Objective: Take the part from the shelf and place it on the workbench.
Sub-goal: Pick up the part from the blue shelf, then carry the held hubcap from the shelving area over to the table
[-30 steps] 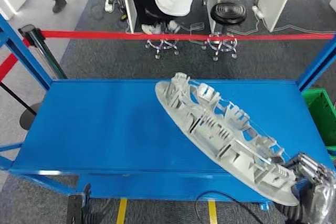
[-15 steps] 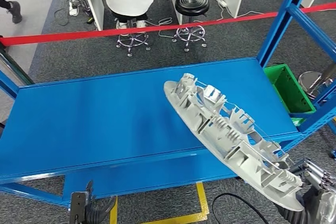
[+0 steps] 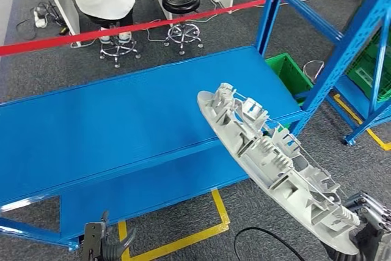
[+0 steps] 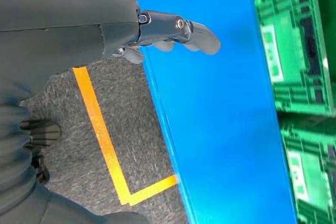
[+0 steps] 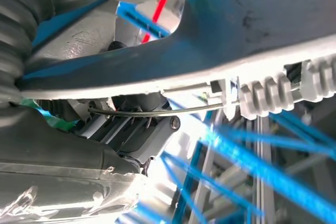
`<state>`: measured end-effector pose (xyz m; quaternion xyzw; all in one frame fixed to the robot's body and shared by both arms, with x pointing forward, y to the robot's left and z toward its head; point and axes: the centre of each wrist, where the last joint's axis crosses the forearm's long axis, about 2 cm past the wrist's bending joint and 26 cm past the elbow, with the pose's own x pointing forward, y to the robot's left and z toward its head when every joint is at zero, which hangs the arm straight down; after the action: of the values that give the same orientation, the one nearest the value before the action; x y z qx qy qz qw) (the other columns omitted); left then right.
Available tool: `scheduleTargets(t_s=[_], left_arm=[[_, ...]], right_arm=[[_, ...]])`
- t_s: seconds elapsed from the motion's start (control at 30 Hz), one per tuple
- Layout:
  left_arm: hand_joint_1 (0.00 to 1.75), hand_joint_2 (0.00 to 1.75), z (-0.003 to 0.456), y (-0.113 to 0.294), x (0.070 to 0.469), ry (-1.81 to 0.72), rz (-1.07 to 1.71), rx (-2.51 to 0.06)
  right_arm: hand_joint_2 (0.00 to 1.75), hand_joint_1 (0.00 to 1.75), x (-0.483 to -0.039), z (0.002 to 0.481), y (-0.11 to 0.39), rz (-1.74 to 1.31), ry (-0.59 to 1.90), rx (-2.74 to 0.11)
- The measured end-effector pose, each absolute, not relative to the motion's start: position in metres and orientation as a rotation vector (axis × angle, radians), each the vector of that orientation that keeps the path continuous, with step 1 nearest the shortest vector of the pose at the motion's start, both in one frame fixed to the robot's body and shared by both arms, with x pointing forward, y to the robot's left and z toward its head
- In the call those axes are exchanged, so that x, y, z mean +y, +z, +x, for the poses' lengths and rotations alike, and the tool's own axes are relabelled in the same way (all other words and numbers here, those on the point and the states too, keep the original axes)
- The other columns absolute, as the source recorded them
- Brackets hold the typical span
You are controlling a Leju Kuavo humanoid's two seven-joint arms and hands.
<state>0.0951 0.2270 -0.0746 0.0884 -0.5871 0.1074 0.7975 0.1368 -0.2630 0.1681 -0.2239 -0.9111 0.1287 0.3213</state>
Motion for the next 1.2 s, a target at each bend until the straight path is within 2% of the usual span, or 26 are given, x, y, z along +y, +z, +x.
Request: scheduleTargets(t_s=[1.2], left_arm=[[0.00, 1.75, 0.095, -0.078, 0.250, 0.223, 0.197, -1.263]], right_arm=[[1.75, 1.75, -0.255, 0.140, 0.168, -0.598, 0.228, -2.388]])
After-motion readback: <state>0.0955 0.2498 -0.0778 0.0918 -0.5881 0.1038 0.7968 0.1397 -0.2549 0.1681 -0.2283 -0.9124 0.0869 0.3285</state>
